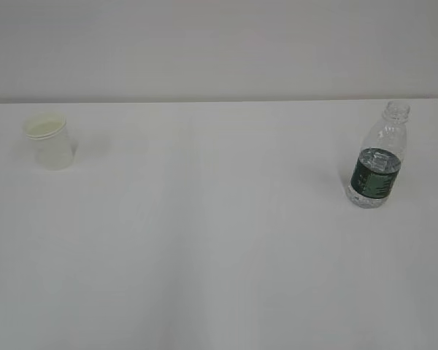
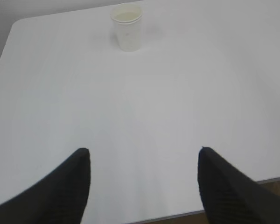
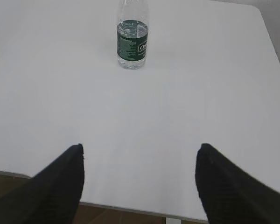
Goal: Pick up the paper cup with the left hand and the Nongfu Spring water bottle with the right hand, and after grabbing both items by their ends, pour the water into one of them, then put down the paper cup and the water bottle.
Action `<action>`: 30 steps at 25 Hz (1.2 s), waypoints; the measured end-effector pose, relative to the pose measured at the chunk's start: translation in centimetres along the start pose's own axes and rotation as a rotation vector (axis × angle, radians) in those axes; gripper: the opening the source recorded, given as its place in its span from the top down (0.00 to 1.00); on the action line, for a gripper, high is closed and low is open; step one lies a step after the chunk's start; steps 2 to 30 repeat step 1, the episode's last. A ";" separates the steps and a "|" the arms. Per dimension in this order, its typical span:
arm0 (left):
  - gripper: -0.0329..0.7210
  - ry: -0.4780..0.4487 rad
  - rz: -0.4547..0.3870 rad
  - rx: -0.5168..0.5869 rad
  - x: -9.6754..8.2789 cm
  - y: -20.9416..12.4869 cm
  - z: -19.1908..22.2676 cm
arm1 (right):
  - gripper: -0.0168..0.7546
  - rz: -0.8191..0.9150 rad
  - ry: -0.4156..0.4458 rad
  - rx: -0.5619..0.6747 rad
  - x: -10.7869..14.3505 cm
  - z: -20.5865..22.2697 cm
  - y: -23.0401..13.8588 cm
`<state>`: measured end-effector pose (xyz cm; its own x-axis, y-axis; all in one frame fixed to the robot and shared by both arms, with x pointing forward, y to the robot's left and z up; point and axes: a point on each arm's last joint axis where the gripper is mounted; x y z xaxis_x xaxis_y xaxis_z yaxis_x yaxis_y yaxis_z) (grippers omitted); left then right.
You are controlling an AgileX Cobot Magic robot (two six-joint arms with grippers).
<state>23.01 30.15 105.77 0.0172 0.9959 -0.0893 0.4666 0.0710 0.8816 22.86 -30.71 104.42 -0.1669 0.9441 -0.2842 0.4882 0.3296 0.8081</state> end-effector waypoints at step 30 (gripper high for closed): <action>0.27 0.000 0.000 0.000 0.0 0.0 0.0 | 0.26 0.000 0.000 0.000 0.0 0.0 0.0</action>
Point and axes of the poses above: a point on each arm's last joint axis where the gripper is mounted, z pointing out along that axis toward the gripper, x along the wrist's bending axis when the last joint is at zero, y = z × x, and after that the axes turned 9 degrees about -z, right-handed
